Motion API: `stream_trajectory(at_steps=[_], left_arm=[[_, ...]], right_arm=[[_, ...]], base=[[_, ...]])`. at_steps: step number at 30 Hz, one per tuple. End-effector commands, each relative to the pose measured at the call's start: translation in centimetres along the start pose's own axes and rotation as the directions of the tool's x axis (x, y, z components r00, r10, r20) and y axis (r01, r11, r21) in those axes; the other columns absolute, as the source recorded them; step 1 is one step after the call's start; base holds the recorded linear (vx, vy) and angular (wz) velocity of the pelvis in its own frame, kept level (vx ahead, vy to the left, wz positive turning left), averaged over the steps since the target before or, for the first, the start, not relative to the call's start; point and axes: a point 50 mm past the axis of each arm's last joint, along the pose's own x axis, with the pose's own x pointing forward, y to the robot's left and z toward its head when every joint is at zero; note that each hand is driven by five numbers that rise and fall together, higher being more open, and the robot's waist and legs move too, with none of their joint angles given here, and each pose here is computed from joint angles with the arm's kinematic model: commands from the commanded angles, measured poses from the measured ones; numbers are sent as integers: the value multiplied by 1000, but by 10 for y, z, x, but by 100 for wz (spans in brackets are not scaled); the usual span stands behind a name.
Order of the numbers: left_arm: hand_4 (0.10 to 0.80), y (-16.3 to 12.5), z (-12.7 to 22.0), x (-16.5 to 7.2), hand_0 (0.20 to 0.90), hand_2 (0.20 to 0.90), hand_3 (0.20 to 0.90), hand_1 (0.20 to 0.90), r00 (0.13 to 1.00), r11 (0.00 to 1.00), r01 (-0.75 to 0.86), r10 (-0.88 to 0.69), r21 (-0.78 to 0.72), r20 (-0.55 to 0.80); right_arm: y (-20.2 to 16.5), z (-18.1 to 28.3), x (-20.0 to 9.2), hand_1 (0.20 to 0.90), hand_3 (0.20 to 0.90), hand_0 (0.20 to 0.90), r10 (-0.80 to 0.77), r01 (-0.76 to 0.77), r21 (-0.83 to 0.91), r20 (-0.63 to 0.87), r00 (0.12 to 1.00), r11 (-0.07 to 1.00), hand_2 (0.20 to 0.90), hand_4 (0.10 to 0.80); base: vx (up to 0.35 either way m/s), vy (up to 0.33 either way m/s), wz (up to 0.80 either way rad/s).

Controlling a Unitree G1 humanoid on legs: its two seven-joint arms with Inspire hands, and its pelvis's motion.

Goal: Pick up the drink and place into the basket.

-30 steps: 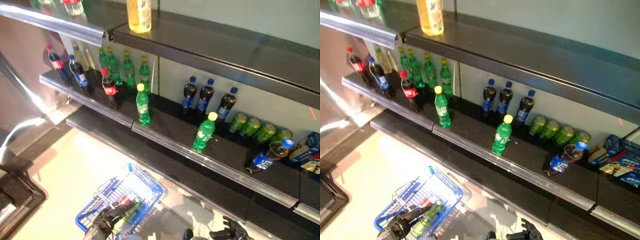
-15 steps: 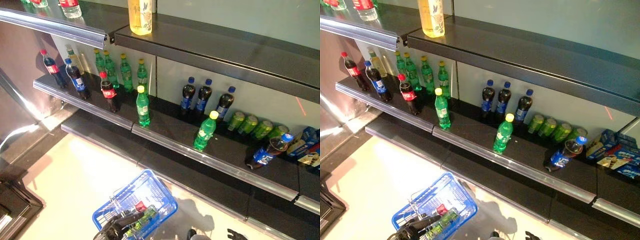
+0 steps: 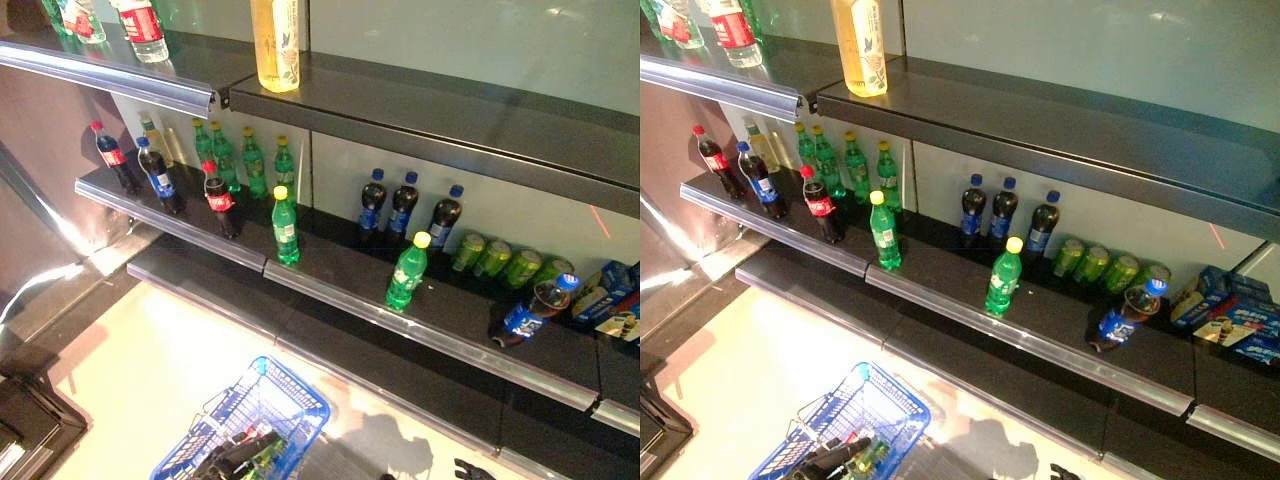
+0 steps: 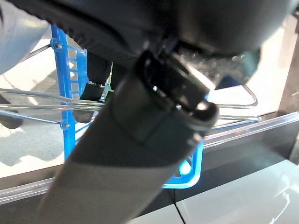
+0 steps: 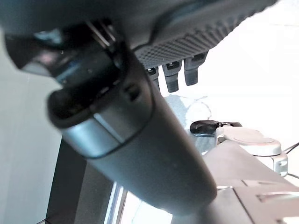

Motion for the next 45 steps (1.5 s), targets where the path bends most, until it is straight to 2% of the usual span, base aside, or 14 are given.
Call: stream_trajectory(at_steps=[1, 6, 13, 17, 23, 25, 27, 28, 29, 34, 36, 41, 44, 45], left_arm=[[100, 3, 68, -2, 300, 300, 200, 300, 971, 991, 45, -73, 127, 226], [100, -21, 89, 2, 300, 300, 200, 300, 948, 990, 87, -116, 110, 297], [100, -64, 140, 2, 300, 300, 200, 300, 873, 975, 199, -221, 96, 435], [100, -72, 151, 0, 300, 300, 200, 300, 858, 971, 223, -237, 86, 455], [100, -71, 148, 1, 300, 300, 200, 300, 863, 973, 225, -226, 56, 453], [100, -74, 145, 1, 300, 300, 200, 300, 861, 967, 249, -246, 53, 444], [100, -74, 141, 2, 300, 300, 200, 300, 864, 959, 281, -266, 30, 428], [100, -73, 135, 2, 300, 300, 200, 300, 865, 951, 309, -288, 16, 410], [100, -73, 135, 2, 300, 300, 200, 300, 865, 951, 309, -288, 16, 410], [100, -76, 127, 2, 300, 300, 200, 300, 855, 909, 398, -317, -126, 410], [100, -77, 126, 1, 300, 300, 200, 300, 849, 888, 423, -319, -179, 422], [100, -83, 123, -1, 300, 300, 200, 300, 824, 832, 496, -361, -248, 436], [100, -86, 121, -1, 300, 300, 200, 300, 805, 808, 534, -396, -249, 442], [100, -86, 121, -1, 300, 300, 200, 300, 804, 807, 536, -398, -249, 442]], right_arm=[[-24, 18, 2, 900, 900, 900, -49, 49, -21, 25, 998, 999, 900, 800], [-29, 43, 5, 900, 900, 900, -66, 71, -61, 79, 995, 996, 900, 800], [-42, 111, 5, 900, 900, 900, -131, 133, 10, 273, 953, 991, 900, 800], [-52, 132, -1, 900, 900, 900, -160, 143, 72, 377, 913, 987, 900, 800], [-52, 173, -15, 900, 900, 900, -132, 69, 128, 590, 797, 989, 900, 800], [-41, 198, -27, 900, 900, 900, -104, 16, 132, 696, 710, 991, 900, 800], [-35, 209, -33, 900, 900, 900, -92, -8, 132, 736, 671, 991, 900, 800], [-25, 222, -42, 900, 900, 900, -62, -27, 99, 786, 615, 995, 900, 800], [-25, 222, -42, 900, 900, 900, -62, -27, 99, 786, 615, 995, 900, 800], [-5, 250, -73, 900, 900, 900, 32, -42, -16, 900, 434, 999, 900, 800], [4, 262, -92, 900, 900, 900, 59, 9, -65, 944, 326, 998, 900, 800], [10, 284, -138, 900, 900, 900, 92, 276, -107, 993, 70, 955, 900, 800], [7, 294, -158, 900, 900, 900, 93, 392, -65, 994, -54, 918, 900, 800], [7, 294, -159, 900, 900, 900, 94, 399, -62, 994, -61, 915, 900, 800]], base=[[-41, -15, -3], [-198, 2, -6], [-284, 5, -2], [-201, -13, -1], [-69, -2, 5], [-24, -32, 10], [-3, -23, 15], [2, -18, 18], [3, -11, 11], [1, 3, 3], [0, 0, 0], [0, 0, 0], [0, 0, 0], [0, 0, 0]])
